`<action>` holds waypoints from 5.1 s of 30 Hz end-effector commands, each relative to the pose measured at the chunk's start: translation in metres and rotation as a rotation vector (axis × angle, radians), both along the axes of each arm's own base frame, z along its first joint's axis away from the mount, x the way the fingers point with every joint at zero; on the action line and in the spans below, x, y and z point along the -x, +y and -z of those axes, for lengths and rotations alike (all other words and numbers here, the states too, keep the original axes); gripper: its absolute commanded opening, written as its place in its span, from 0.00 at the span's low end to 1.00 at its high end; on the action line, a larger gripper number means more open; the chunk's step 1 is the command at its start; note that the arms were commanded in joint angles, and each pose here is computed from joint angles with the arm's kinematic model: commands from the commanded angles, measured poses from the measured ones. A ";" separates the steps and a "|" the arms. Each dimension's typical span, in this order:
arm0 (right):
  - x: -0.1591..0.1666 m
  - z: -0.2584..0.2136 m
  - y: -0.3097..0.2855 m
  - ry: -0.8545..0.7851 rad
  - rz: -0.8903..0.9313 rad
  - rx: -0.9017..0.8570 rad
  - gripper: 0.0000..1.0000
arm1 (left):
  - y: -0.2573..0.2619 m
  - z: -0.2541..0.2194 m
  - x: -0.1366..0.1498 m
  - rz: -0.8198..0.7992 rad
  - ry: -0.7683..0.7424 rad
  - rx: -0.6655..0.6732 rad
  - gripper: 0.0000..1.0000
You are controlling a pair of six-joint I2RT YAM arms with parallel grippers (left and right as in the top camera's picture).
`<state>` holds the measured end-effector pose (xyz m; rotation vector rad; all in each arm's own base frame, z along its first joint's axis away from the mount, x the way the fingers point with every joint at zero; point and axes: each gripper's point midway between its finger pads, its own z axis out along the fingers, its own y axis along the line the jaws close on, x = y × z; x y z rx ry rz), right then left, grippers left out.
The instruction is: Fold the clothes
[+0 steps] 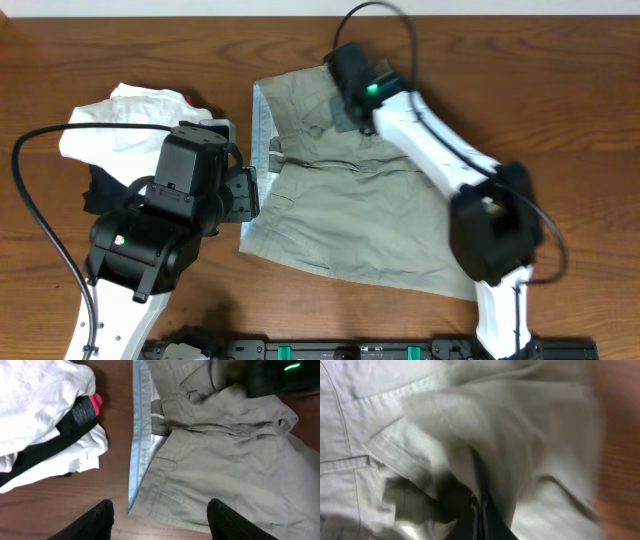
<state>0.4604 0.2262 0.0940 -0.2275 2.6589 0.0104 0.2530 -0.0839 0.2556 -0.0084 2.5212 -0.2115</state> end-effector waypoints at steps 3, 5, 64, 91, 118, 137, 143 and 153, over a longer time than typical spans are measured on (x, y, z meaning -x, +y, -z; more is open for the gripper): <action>0.017 -0.015 -0.044 0.072 0.053 0.073 0.06 | 0.002 -0.005 -0.001 0.006 -0.015 -0.007 0.62; 0.029 -0.009 -0.055 0.133 0.049 0.110 0.05 | 0.002 -0.005 -0.001 0.006 -0.015 -0.007 0.62; 0.041 0.035 -0.029 0.206 0.019 0.142 0.01 | 0.002 0.000 -0.003 0.002 0.007 -0.021 0.62; 0.010 0.090 0.045 0.089 -0.024 0.000 0.47 | 0.004 0.004 0.002 0.002 0.031 -0.030 0.63; 0.006 0.017 -0.025 0.056 0.063 0.081 0.24 | 0.004 0.004 0.002 0.003 0.032 -0.030 0.62; -0.004 0.015 -0.016 0.037 0.040 0.007 0.16 | 0.004 0.004 0.002 0.002 0.032 -0.031 0.63; -0.003 0.015 -0.015 0.045 0.038 0.002 0.01 | 0.004 0.004 0.002 0.002 0.032 -0.031 0.63; 0.004 -0.038 -0.087 -0.045 0.167 0.255 0.01 | 0.004 0.004 0.002 0.002 0.032 -0.031 0.63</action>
